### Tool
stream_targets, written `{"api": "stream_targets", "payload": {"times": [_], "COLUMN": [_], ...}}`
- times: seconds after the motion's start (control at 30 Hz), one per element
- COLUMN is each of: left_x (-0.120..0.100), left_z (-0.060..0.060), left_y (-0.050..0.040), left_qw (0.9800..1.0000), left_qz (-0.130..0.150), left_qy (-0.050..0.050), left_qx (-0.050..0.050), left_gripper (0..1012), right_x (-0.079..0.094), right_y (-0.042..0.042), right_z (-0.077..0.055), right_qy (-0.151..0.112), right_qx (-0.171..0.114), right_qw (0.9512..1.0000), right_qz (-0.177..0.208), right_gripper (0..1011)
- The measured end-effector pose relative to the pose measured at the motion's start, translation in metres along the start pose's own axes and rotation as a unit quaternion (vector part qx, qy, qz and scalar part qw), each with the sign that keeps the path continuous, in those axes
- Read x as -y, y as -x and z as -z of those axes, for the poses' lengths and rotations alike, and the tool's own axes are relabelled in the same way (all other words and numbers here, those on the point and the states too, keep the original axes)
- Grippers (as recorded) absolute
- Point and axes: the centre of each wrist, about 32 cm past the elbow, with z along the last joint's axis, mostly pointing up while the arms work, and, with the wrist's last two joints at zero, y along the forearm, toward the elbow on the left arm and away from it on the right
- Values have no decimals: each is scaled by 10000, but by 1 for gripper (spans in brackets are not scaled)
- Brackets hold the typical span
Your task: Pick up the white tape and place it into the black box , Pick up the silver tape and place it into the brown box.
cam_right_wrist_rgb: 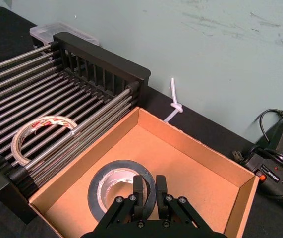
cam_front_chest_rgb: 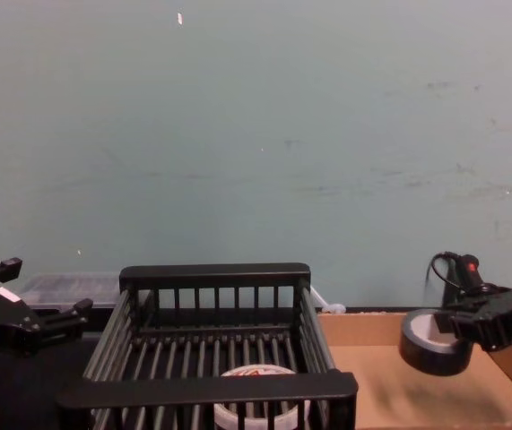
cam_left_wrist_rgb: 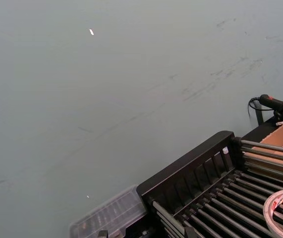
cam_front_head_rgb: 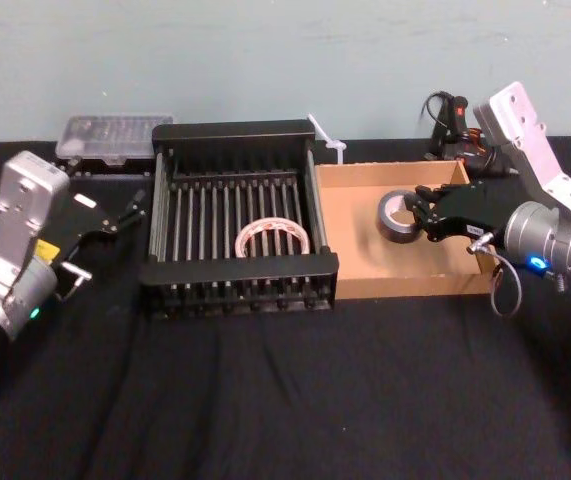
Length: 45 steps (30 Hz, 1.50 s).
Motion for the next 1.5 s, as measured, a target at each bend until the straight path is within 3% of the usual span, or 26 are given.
{"api": "stream_targets", "payload": {"times": [0.13,1.0,1.3,1.5], "left_x": [0,0,0,0], "left_z": [0,0,0,0], "left_y": [0,0,0,0], "left_qw": [10000,10000,10000,10000], "left_qz": [0,0,0,0], "left_qy": [0,0,0,0], "left_qx": [0,0,0,0], "left_gripper": [1001,1001,1001,1001], "right_x": [0,2,2,50], "right_y": [2,3,4,90], "right_z": [0,3,4,11], "right_qy": [0,2,2,-211], "right_qx": [0,-3,0,206], "right_qw": [10000,10000,10000,9990], "right_qz": [-4,-10,-6,329], "right_gripper": [179,978,1002,1002]}}
